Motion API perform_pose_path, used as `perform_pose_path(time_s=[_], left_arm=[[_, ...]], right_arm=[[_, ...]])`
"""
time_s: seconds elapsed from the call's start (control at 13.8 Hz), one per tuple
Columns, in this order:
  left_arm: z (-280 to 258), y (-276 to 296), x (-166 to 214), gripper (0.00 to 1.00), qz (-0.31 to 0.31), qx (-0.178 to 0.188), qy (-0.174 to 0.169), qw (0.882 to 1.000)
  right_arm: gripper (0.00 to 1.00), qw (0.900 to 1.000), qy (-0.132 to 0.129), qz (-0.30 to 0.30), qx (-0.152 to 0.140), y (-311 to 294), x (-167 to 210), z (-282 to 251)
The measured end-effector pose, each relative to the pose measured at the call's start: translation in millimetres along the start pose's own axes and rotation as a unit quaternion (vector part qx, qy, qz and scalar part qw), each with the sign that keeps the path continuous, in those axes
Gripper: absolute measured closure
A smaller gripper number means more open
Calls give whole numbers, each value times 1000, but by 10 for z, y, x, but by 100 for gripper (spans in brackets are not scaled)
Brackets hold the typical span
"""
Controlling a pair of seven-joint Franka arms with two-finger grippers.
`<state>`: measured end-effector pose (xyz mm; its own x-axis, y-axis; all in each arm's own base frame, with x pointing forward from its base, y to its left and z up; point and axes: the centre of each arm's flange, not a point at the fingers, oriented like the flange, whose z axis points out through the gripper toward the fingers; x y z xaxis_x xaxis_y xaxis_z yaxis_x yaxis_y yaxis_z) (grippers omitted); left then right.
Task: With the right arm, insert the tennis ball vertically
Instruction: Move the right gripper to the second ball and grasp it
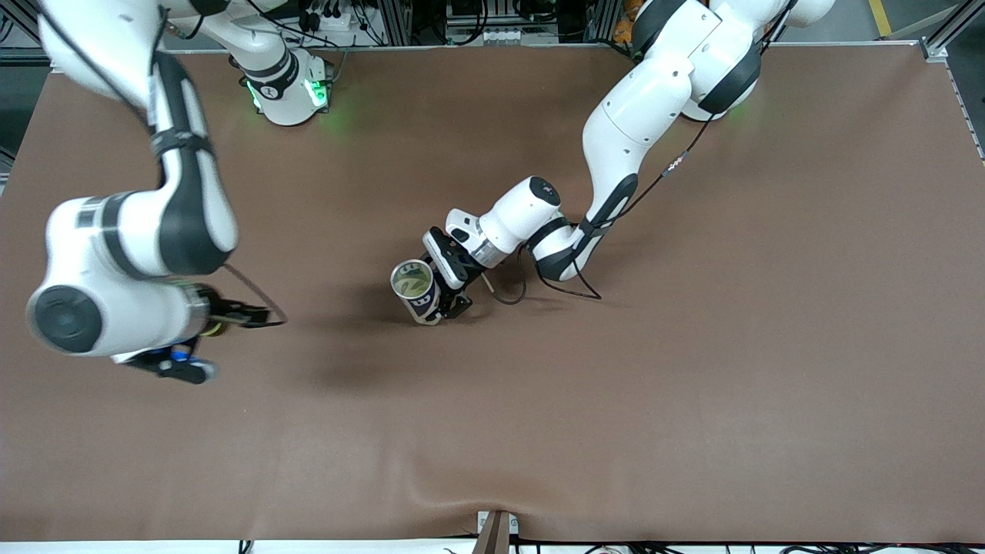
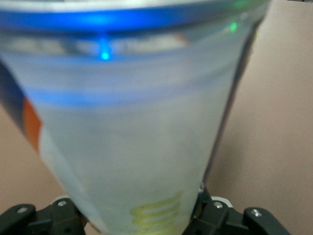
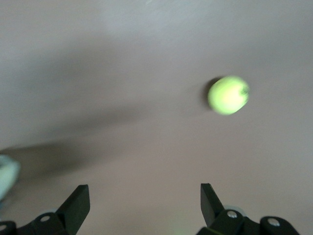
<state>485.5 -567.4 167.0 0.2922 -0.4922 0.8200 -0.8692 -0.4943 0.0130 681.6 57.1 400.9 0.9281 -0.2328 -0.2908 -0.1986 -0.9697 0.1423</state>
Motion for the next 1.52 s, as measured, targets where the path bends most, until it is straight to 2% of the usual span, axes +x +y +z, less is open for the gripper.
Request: perform_pose_path(time_s=[0.29,0.43,0.87,1.16,1.52], left_arm=[[0,-2,0,19,0,0,0,1000],[0,-2,-1,19,0,0,0,1000],[0,-3,-1,19,0,0,0,1000],[0,-3,-2,19,0,0,0,1000],[0,-3,-2,18,0,0,0,1000]], right_arm=[[0,999,11,-51,-12,608,331,344],[0,997,24,-65,-31,696,455,600],[0,992,61,-104,-48,855,658,1534],[0,991,53,-115,-45,1132,658,1789],[0,991,48,-115,-39,1138,619,1966]])
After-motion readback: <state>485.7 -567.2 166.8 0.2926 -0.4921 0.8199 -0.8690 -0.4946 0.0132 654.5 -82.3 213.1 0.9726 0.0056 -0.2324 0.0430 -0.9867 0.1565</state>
